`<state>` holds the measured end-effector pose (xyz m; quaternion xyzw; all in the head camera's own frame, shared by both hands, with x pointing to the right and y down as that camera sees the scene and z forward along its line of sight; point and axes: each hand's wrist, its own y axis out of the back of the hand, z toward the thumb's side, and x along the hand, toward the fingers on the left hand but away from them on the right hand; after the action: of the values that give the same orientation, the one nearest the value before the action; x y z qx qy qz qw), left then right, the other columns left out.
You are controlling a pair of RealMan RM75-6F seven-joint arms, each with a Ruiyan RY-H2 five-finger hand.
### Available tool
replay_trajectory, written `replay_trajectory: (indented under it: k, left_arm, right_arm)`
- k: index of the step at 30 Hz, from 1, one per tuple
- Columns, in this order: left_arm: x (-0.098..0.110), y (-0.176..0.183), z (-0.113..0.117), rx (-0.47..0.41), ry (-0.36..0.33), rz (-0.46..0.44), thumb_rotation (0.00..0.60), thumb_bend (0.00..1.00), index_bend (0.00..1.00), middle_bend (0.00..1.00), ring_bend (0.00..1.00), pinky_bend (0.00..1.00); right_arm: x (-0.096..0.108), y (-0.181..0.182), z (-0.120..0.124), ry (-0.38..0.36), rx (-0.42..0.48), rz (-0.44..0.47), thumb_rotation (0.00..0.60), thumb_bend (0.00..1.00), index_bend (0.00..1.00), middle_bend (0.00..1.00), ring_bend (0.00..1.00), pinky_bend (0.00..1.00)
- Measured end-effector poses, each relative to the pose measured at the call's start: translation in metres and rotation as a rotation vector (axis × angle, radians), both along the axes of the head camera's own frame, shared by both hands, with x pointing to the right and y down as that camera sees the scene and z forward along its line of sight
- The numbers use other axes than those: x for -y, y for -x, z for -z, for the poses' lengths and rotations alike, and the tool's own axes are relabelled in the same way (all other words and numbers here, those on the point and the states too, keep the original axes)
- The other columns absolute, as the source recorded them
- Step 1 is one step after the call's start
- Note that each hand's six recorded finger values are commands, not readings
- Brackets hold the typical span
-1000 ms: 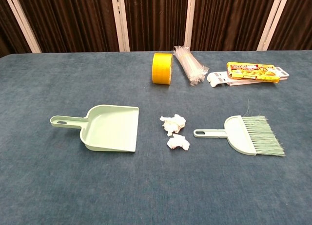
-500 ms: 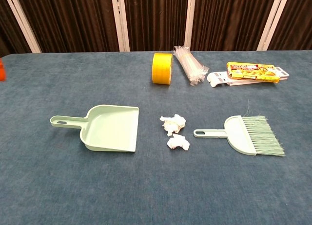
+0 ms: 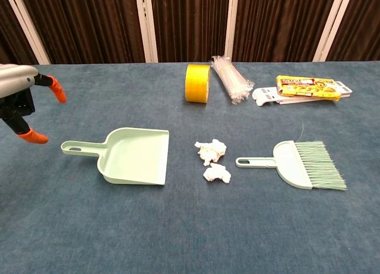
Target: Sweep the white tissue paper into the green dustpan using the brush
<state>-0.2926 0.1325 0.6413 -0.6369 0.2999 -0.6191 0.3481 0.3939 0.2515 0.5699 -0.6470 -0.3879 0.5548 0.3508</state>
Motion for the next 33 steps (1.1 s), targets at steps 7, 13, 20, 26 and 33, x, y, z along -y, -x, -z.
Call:
replay_trajectory:
  k: [7, 13, 20, 26, 33]
  left_arm:
    - [0.003, 0.004, 0.002, 0.004, 0.001, 0.009, 0.600, 0.11, 0.34, 1.00, 1.00, 1.00]
    - [-0.002, -0.005, -0.014, 0.015, 0.048, -0.003, 0.600, 0.21, 0.39, 1.00, 1.00, 1.00]
    - [-0.009, -0.026, -0.036, 0.026, 0.090, -0.025, 0.600, 0.29, 0.44, 1.00, 1.00, 1.00]
    - [-0.012, -0.039, -0.050, 0.038, 0.113, -0.027, 0.600, 0.32, 0.45, 1.00, 1.00, 1.00]
    - [-0.012, -0.047, -0.058, 0.046, 0.123, -0.020, 0.600, 0.42, 0.46, 1.00, 1.00, 1.00]
  right_arm:
    - [0.000, 0.014, 0.000, 0.003, 0.010, 0.032, 0.600, 0.35, 0.00, 0.00, 0.00, 0.04]
    - [0.001, 0.010, -0.002, 0.006, 0.007, 0.012, 0.600, 0.35, 0.00, 0.00, 0.00, 0.04]
    - [0.001, 0.007, -0.002, 0.005, 0.005, 0.012, 0.600, 0.35, 0.00, 0.00, 0.00, 0.04]
    - [0.002, 0.005, -0.002, 0.003, 0.005, 0.005, 0.600, 0.35, 0.00, 0.00, 0.00, 0.04]
    - [0.002, 0.005, -0.002, 0.006, 0.011, 0.005, 0.600, 0.35, 0.00, 0.00, 0.00, 0.04]
